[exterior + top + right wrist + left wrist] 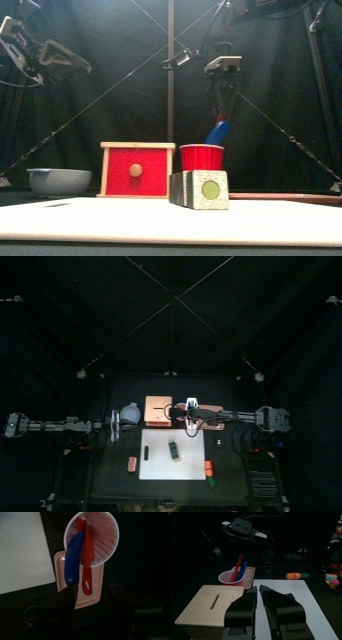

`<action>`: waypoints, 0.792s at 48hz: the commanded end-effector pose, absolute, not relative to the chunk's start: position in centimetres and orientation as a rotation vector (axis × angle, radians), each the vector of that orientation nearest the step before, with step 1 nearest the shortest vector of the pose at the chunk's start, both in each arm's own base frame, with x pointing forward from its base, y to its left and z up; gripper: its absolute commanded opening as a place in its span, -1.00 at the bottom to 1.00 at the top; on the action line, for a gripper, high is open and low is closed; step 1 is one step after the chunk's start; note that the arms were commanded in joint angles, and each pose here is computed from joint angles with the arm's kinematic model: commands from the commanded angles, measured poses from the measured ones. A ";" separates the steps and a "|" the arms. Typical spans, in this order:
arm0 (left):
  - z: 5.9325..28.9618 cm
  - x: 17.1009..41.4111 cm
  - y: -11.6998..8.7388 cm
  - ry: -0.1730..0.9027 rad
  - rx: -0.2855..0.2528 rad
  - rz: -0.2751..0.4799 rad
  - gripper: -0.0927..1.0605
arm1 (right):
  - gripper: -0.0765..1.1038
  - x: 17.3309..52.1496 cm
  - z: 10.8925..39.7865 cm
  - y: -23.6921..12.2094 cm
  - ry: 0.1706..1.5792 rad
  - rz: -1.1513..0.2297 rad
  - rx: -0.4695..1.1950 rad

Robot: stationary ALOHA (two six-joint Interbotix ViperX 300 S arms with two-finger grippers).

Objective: Place sushi on board then cut the sushi with the knife then place the pieces on the plate
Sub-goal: Pick knife at handle with right hand

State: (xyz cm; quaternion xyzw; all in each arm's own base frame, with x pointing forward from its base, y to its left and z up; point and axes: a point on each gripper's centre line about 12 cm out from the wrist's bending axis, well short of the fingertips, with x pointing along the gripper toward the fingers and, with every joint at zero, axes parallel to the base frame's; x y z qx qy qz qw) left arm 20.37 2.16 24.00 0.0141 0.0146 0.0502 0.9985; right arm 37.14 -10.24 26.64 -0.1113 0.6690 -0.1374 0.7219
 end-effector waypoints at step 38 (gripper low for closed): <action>23.8 20.3 2.3 0.032 0.029 0.109 0.11 | 0.46 39.6 25.9 -11.8 1.623 -0.216 -0.303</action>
